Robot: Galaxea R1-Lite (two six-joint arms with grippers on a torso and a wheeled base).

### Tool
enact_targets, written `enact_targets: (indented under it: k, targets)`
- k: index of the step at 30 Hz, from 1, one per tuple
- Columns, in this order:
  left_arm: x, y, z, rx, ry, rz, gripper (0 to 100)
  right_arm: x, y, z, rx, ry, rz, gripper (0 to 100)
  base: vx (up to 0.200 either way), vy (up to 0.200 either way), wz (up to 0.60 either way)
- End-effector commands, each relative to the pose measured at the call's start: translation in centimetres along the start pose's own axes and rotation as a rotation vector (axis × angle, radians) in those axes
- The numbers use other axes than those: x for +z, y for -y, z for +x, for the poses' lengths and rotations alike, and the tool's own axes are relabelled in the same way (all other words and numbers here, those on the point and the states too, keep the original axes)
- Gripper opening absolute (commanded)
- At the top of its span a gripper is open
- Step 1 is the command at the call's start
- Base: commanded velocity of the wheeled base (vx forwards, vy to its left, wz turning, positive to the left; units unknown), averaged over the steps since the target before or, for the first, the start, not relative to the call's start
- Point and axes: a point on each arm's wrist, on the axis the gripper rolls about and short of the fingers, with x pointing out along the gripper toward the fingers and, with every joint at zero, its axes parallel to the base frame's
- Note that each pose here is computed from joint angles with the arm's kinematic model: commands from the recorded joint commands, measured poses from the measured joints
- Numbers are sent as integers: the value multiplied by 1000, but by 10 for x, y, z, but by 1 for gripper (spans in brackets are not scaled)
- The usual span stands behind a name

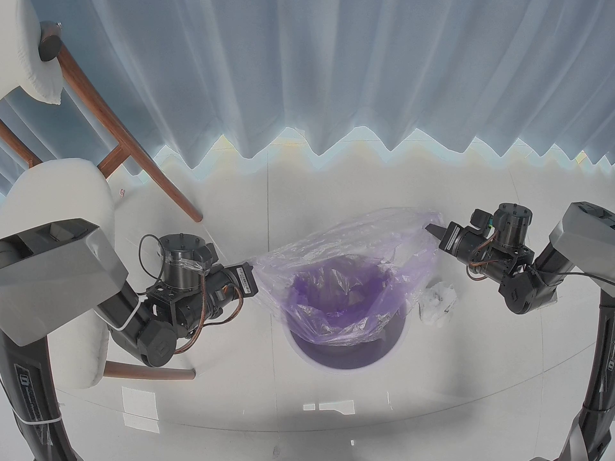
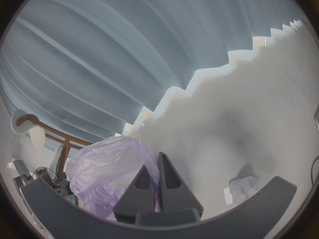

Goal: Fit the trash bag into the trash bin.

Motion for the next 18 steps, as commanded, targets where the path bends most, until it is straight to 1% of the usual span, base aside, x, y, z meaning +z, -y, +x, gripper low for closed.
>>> enact_targets:
  k: [1,7,11,15,18]
  targets:
    - [2,-5,0,20,-10,-14,0,3,4,9,-28,4,4,0,0,0,0]
    - [-7,-9,1,53,-85,-48,0,-4,20,13,-79,-31,23,0,0,0,0]
    - [-15,-12,5,46,-117,-66,0,-1,29,15,-98,-27,27,0,0,0,0]
    - [-24,-17,9,58,-145,-66,0,-2,32,18,-115,-54,39,0,0,0,0]
    - [-30,-19,13,64,-156,-66,0,3,30,22,-112,-61,38,0,0,0,0]
